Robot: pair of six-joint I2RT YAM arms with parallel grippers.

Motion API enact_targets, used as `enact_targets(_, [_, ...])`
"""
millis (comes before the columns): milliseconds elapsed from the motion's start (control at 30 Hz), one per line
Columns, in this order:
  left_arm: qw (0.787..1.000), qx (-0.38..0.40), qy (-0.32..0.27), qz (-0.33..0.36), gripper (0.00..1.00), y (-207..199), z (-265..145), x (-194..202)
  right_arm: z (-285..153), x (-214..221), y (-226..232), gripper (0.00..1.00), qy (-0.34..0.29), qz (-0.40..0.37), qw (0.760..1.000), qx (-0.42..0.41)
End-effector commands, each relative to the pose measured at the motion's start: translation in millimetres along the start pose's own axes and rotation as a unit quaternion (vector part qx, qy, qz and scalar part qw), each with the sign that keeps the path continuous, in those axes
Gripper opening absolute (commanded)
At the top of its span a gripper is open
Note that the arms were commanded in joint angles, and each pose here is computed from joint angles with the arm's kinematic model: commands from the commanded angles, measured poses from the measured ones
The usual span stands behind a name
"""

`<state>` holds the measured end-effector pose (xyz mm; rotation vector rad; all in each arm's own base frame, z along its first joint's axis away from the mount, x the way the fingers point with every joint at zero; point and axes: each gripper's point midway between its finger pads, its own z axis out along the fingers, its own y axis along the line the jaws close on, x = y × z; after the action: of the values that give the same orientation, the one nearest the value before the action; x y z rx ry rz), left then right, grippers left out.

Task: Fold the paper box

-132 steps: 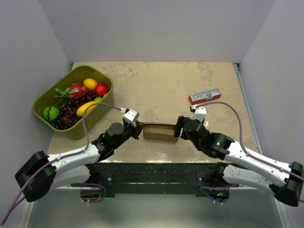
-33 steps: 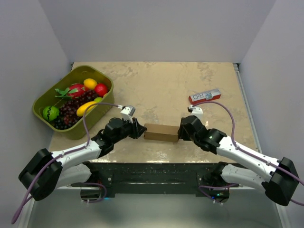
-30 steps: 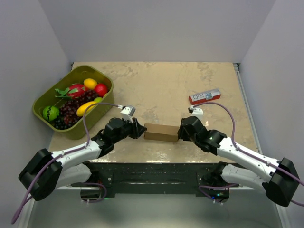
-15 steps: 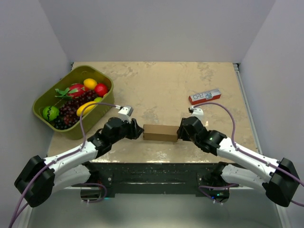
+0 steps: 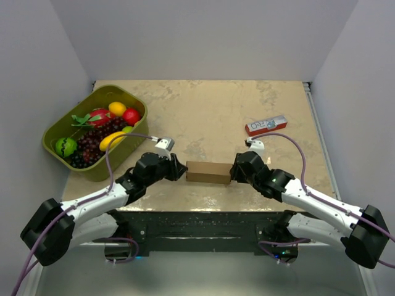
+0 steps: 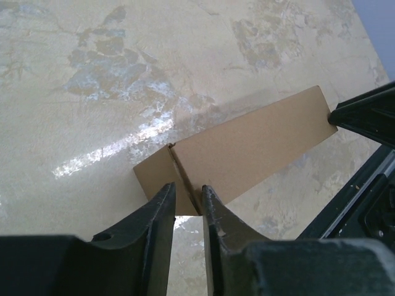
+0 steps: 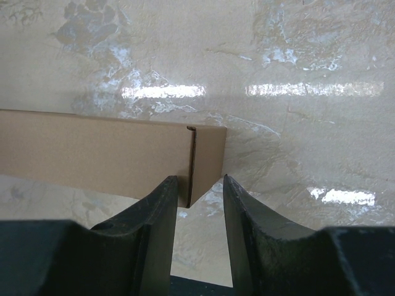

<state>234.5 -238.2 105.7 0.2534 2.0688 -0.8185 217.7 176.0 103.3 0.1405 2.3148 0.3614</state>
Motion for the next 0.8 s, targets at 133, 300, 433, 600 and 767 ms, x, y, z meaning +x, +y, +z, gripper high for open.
enact_targets(133, [0.995,-0.042,0.09,-0.013,0.21,36.0,-14.0,72.8,4.1,25.8,-20.5,0.38,0.043,-0.022,0.998,0.032])
enact_targets(300, [0.993,-0.036,0.111,-0.017,0.18,40.1,-20.4,93.5,4.0,23.6,-10.9,0.37,0.039,-0.012,0.999,0.009])
enact_targets(433, [0.996,0.006,0.091,-0.002,0.18,23.9,-25.9,96.7,-3.5,21.2,-0.5,0.3,0.034,-0.007,0.999,-0.029])
enact_targets(600, [0.997,0.028,0.072,-0.001,0.18,11.6,-32.3,96.6,-21.8,21.2,2.4,0.29,0.04,0.001,0.998,-0.057])
enact_targets(767, [0.996,0.041,0.084,-0.013,0.23,5.5,-35.6,104.4,-38.3,35.7,4.7,0.31,0.077,0.018,0.993,-0.084])
